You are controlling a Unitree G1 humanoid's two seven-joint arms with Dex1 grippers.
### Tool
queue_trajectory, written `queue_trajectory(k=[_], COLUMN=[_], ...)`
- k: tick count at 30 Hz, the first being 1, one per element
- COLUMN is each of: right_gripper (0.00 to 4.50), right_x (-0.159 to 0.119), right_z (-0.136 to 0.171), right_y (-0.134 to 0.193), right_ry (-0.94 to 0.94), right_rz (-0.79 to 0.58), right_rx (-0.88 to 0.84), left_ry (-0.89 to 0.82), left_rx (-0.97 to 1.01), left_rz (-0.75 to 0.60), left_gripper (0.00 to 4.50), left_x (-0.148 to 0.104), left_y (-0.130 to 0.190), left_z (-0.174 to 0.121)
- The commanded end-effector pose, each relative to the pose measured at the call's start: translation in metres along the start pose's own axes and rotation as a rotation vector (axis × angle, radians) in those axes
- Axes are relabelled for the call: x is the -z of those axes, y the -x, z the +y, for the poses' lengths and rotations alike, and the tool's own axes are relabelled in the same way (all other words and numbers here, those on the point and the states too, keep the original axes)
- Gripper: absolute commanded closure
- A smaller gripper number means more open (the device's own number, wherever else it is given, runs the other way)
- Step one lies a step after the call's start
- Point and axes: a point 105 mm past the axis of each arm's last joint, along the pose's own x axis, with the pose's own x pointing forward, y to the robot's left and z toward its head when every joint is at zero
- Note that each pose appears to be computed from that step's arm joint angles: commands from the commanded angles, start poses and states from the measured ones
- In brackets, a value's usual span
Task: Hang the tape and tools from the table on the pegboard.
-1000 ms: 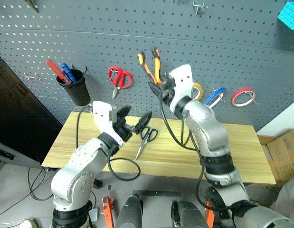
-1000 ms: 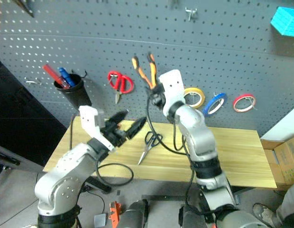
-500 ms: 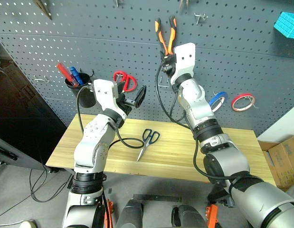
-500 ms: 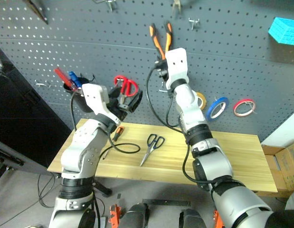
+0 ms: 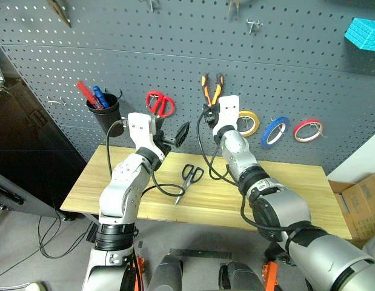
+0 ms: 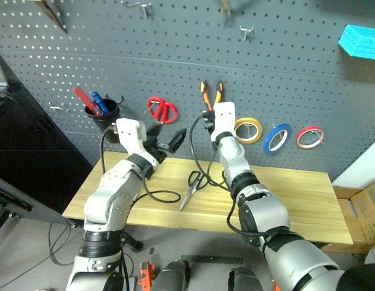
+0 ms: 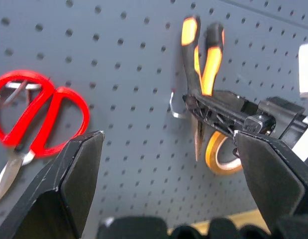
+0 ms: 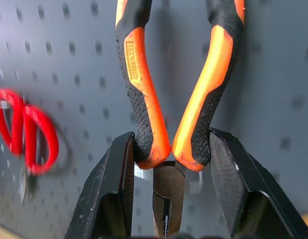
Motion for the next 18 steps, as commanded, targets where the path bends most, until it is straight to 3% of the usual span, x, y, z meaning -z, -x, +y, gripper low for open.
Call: queue_trajectory(k=[1,13,18], right_gripper=[2.74,2.74,2.74], right_x=[-0.012,-0.122,-0.123], right_z=[-0.012,-0.007,0.004], right_y=[-0.003,-0.018,-0.021], right_ry=[0.001,0.077,0.078], right_rz=[-0.033,-0.389,-0.38], right_rx=[0.035,0.084,0.077], left_ry=[-0.019,-0.01,-0.018], left_rx=[0.031,0.051,0.042], left_rz=[-0.057,-0.054,-0.05], left_gripper=[0.0,0.0,0.0], left_x=[-0.019,-0.02,-0.019], left_y=[0.001,-0.007,-0.003], left_z=[-0.007,-0.01,-0.007])
